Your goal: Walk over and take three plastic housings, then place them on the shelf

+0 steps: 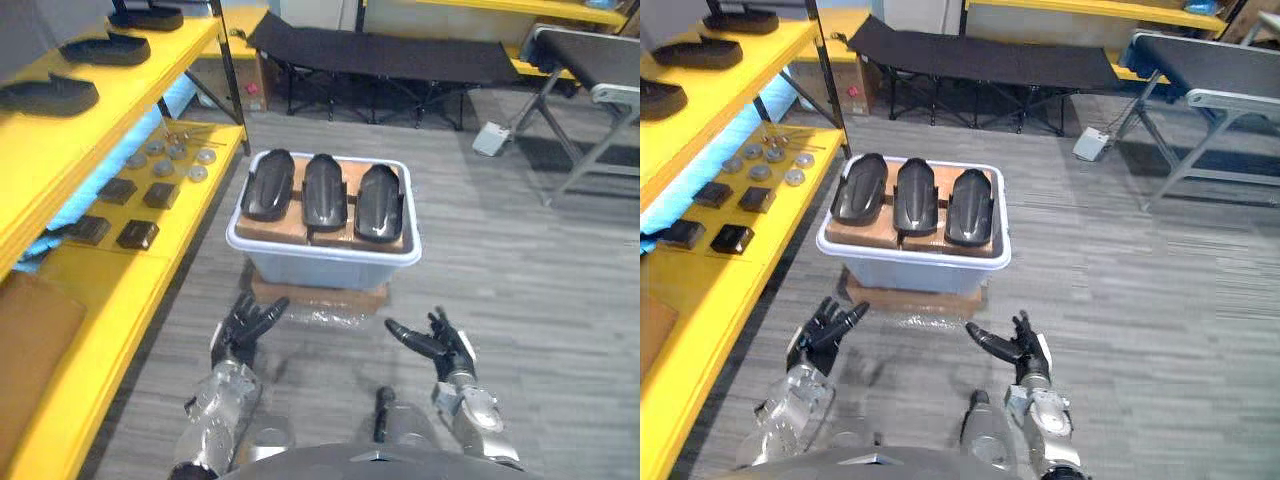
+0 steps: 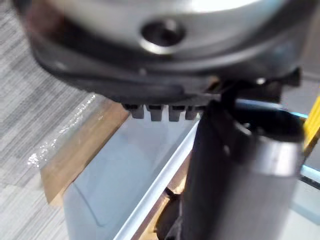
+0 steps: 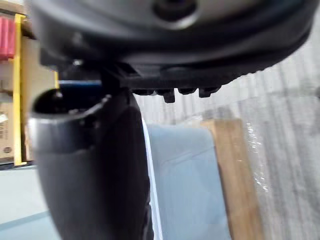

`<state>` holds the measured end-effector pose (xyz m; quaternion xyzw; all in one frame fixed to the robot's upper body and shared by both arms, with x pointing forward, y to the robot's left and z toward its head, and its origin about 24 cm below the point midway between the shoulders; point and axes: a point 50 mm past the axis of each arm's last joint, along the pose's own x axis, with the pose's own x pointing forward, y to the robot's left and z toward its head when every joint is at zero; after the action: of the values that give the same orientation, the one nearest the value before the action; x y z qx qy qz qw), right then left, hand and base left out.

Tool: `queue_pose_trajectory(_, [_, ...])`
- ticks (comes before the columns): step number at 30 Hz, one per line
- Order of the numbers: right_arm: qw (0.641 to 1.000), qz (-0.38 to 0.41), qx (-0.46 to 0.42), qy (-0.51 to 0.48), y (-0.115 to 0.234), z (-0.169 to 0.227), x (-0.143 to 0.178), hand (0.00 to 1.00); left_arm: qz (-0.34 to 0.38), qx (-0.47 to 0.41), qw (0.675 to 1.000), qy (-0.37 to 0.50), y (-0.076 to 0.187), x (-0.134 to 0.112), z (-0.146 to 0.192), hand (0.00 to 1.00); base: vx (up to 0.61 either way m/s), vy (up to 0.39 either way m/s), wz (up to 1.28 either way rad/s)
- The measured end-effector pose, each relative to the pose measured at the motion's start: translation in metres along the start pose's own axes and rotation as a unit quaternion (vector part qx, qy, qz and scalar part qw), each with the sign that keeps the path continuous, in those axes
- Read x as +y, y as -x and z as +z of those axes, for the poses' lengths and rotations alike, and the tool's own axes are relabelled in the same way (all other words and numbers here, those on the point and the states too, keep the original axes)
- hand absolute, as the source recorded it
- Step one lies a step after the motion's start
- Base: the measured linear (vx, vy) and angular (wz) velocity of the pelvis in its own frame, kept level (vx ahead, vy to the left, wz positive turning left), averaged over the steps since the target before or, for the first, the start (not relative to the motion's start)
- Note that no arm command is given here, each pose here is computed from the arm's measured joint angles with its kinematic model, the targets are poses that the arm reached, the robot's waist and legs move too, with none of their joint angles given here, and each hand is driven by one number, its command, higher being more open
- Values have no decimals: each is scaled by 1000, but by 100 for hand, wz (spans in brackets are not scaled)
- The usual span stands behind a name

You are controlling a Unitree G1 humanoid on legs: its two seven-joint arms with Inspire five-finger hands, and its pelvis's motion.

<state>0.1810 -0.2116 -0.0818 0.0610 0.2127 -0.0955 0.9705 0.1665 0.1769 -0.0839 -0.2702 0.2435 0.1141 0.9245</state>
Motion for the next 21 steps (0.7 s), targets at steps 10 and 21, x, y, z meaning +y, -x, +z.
queue_pose_trajectory(10, [995, -3, -97, 34, 26, 33, -11, 100, -67, 8, 998, -8, -10, -30, -3, 100, 263, -106, 12])
queue_pose_trajectory(21, [983, 50, -176, 34, 32, 71, 18, 100, -54, -19, 998, -36, -15, -21, 16, 100, 98, 54, -18])
